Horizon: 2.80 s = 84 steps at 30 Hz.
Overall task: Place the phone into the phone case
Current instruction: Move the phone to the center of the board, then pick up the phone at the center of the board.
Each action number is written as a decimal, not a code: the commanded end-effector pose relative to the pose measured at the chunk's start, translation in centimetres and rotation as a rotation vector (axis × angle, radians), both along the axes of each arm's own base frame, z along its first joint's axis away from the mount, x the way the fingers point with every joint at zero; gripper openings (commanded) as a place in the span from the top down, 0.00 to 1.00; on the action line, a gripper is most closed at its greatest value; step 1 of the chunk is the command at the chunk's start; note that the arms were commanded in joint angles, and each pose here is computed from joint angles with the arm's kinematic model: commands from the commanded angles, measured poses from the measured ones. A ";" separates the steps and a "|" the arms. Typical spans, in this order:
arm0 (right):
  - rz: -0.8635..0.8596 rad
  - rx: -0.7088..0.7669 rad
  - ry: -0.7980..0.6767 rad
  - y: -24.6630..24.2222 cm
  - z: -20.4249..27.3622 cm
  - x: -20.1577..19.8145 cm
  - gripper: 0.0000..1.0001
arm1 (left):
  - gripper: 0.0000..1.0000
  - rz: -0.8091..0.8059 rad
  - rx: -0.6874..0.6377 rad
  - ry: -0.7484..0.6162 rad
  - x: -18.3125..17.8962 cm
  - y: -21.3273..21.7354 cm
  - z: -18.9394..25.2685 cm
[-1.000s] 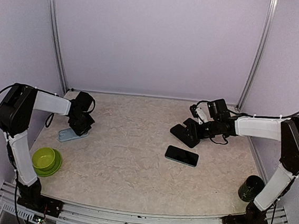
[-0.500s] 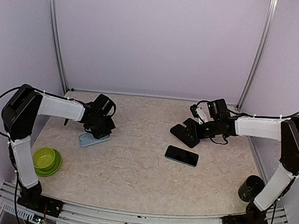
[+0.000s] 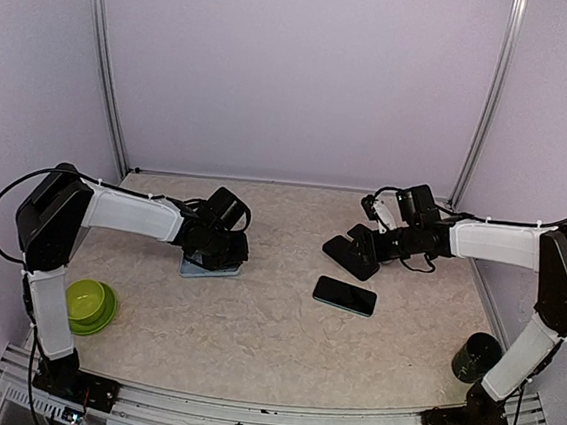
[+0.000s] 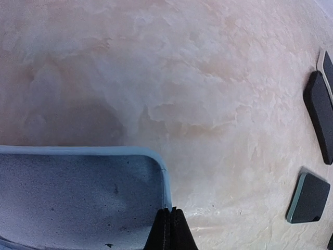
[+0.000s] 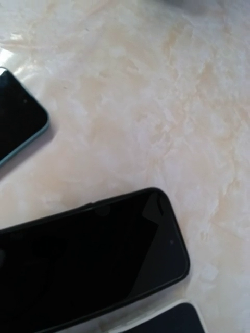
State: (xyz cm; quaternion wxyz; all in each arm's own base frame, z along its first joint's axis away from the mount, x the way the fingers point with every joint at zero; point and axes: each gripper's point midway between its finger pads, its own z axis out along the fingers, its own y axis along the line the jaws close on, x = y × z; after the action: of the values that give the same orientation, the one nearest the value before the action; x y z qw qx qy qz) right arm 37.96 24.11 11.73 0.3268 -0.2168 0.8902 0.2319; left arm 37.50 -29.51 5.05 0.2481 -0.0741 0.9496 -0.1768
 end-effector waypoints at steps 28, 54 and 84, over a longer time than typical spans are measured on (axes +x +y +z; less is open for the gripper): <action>0.497 -0.179 -0.157 4.9 -5.0 -5.3 0.32 | 0.95 -0.227 0.013 0.011 -4.5 -2.5 -0.7; 0.616 -0.284 -0.131 5.3 -8.8 -4.8 0.24 | 0.32 -0.199 -0.086 -0.096 -3.0 -3.2 4.5; 0.678 -0.359 -0.085 5.4 -12.0 -5.7 0.10 | 0.03 -0.197 -0.150 -0.088 -3.2 -3.0 4.4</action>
State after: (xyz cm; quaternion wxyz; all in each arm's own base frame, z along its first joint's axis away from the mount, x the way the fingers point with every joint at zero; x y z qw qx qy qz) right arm 33.11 30.10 2.10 0.2637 -0.5561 0.7690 0.1729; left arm 34.23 -32.41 8.24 0.2550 0.0106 0.9331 -0.2534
